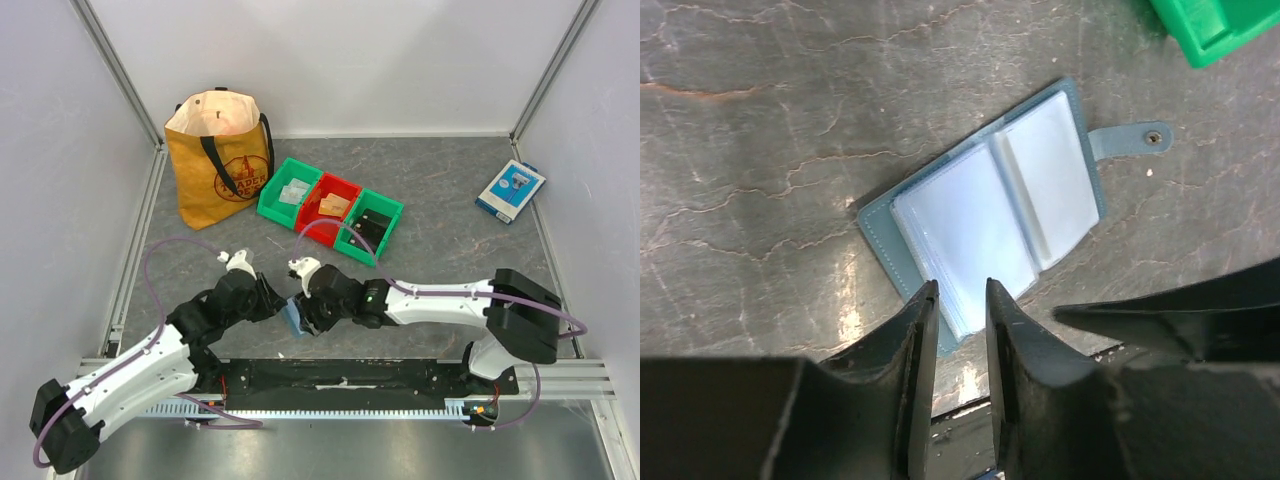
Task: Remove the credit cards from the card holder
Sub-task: Remove the credit card from the card holder.
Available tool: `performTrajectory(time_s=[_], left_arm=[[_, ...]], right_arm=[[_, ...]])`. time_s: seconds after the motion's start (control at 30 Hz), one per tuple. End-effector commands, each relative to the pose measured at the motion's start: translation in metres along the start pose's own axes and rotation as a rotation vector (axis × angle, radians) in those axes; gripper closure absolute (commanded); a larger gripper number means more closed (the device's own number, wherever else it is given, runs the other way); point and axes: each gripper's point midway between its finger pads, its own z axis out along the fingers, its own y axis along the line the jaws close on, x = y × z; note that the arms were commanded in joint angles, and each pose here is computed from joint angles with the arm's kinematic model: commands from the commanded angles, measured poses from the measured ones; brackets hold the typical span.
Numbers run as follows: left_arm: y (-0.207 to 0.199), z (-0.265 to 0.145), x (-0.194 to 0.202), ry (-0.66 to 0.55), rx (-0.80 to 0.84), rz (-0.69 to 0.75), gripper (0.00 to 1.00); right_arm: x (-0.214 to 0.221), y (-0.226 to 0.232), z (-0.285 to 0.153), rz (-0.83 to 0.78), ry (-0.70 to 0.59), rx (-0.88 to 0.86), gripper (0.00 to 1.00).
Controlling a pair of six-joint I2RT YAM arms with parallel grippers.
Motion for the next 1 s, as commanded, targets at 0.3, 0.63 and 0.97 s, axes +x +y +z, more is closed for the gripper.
performTrajectory(time_s=[0.3, 0.63, 0.97], left_arm=[[-0.008, 0.019, 0.010, 0.097, -0.030, 0.039, 0.67], [0.013, 0.034, 0.037, 0.191, -0.073, 0.052, 0.66], [0.019, 0.036, 0.042, 0.197, -0.080, 0.047, 0.67]], right_arm=[[-0.018, -0.083, -0.029, 0.171, -0.136, 0.310, 0.42], [0.007, -0.095, -0.006, 0.238, -0.072, 0.363, 0.41], [0.017, -0.099, -0.005, 0.243, -0.048, 0.378, 0.36]])
